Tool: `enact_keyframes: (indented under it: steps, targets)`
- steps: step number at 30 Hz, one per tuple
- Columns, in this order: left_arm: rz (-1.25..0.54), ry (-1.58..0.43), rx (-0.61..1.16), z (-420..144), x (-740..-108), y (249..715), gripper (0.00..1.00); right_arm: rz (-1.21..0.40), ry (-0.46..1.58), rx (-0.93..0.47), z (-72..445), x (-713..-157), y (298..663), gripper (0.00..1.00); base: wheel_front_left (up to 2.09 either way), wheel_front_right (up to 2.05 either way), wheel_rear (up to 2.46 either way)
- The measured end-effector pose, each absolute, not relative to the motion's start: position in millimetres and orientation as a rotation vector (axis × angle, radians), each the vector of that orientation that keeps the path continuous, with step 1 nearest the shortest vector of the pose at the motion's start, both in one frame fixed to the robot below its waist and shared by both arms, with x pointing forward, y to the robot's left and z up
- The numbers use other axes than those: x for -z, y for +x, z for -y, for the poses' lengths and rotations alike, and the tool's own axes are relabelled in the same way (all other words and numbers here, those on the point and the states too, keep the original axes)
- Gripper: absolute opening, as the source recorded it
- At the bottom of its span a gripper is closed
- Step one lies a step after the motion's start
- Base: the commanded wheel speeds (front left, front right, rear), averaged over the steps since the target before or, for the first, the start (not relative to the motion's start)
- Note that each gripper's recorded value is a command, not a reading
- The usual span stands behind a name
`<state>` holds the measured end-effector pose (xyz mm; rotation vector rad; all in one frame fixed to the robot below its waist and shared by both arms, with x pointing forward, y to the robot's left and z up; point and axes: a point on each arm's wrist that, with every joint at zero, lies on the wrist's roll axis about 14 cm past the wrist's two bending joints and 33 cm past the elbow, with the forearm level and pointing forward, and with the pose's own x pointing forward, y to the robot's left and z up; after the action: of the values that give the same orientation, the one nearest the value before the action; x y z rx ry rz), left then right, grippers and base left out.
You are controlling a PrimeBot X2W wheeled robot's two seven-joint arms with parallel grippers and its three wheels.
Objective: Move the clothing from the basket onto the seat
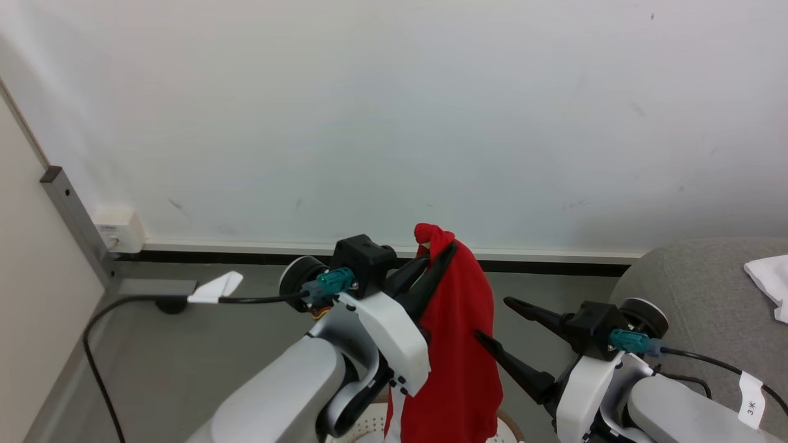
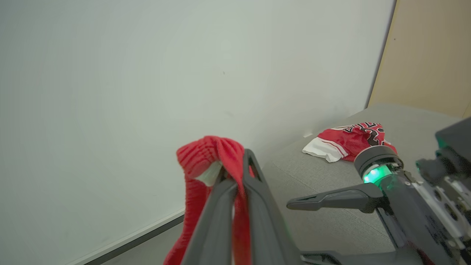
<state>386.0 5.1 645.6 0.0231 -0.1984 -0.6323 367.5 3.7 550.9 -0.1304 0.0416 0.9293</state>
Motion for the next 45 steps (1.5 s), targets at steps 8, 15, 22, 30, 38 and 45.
enact_keyframes:
  steps: [8, 15, 22, 30, 38, 45]
  targets:
    - [0.210, 0.006, 0.701, 13.1, -650.9, 371.8, 0.00, -0.081, -0.165, -0.957, -15.5, -545.3, 378.9, 1.00, 0.00, 0.00, 0.00]
    - [0.211, -0.026, 0.730, 21.2, -654.5, 365.9, 0.00, -0.107, -0.058, -0.982, -43.1, -538.3, 370.0, 0.00, 0.00, 0.00, 0.00]
    - [0.194, -0.021, 0.688, 7.8, -649.2, 375.1, 0.00, -0.113, 0.019, -0.988, -46.4, -537.7, 363.8, 0.00, 0.00, 0.00, 0.00]
    - [0.184, -0.023, 0.664, 5.5, -643.5, 382.5, 1.00, -0.110, 0.038, -0.922, -21.6, -539.8, 375.1, 0.00, 0.00, 0.00, 0.00]
    - [0.138, -0.009, 0.683, 10.5, -631.0, 381.9, 1.00, -0.095, 0.041, -0.874, -4.9, -548.2, 386.4, 0.00, 0.00, 0.00, 0.00]
    - [0.134, -0.003, 0.681, 9.9, -629.7, 382.2, 1.00, -0.058, 0.055, -0.835, 6.2, -561.0, 395.9, 0.00, 0.00, 0.00, 0.00]
